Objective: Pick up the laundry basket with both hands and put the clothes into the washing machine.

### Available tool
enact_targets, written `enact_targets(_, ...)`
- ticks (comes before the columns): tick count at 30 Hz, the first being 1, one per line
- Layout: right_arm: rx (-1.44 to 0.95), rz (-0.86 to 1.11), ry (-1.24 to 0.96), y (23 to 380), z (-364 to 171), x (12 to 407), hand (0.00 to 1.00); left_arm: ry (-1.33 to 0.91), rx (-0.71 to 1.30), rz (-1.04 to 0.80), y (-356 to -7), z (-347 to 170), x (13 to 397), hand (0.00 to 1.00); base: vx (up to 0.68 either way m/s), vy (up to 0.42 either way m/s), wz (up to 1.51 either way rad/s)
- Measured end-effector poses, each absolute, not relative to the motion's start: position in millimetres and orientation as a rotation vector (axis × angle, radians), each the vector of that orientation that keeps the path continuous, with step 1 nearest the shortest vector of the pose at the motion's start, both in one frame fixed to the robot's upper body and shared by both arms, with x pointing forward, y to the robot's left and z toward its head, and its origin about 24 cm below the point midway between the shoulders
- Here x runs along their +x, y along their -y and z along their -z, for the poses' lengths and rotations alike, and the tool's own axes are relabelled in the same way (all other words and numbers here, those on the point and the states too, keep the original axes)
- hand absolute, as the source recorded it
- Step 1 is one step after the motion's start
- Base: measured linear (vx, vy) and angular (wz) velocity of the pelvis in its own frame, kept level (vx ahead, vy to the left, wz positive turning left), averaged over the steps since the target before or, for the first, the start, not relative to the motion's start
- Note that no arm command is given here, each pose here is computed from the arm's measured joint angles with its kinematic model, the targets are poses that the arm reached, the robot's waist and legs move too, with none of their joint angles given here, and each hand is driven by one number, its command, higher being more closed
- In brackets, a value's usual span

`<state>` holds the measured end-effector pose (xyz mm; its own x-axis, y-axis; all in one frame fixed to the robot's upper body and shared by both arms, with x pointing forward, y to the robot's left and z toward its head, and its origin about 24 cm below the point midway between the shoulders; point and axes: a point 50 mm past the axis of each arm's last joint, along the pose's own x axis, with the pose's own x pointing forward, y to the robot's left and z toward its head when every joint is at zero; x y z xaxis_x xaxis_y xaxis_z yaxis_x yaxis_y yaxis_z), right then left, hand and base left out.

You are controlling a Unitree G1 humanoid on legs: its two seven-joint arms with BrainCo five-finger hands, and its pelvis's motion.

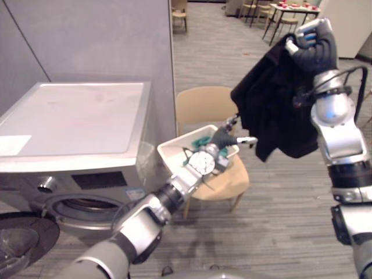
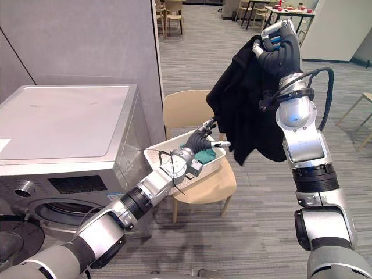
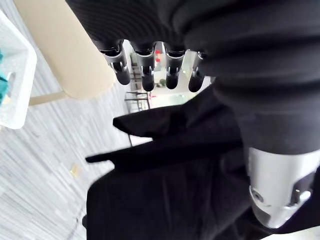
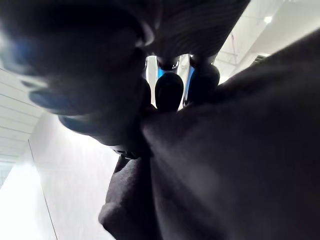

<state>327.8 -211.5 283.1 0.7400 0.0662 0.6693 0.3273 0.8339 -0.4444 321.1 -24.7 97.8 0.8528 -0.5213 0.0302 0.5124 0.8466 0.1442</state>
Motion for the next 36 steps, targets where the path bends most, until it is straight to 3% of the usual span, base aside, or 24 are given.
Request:
enact_targets(21, -0.497, 0.095, 0.797, 194.2, -274.6, 313.1, 1.00, 0.200, 0.198, 0.553, 47.3, -143.5, 332.7, 0.00, 0.00, -0.002, -0.04)
enact_targets(36, -0.482, -0.007, 0.893, 166.5, -281.8, 298.6, 1.00, 0.263, 0.232, 0.716, 88.3, -153.3, 307.3, 0.00, 0.02, -0.002, -0.13)
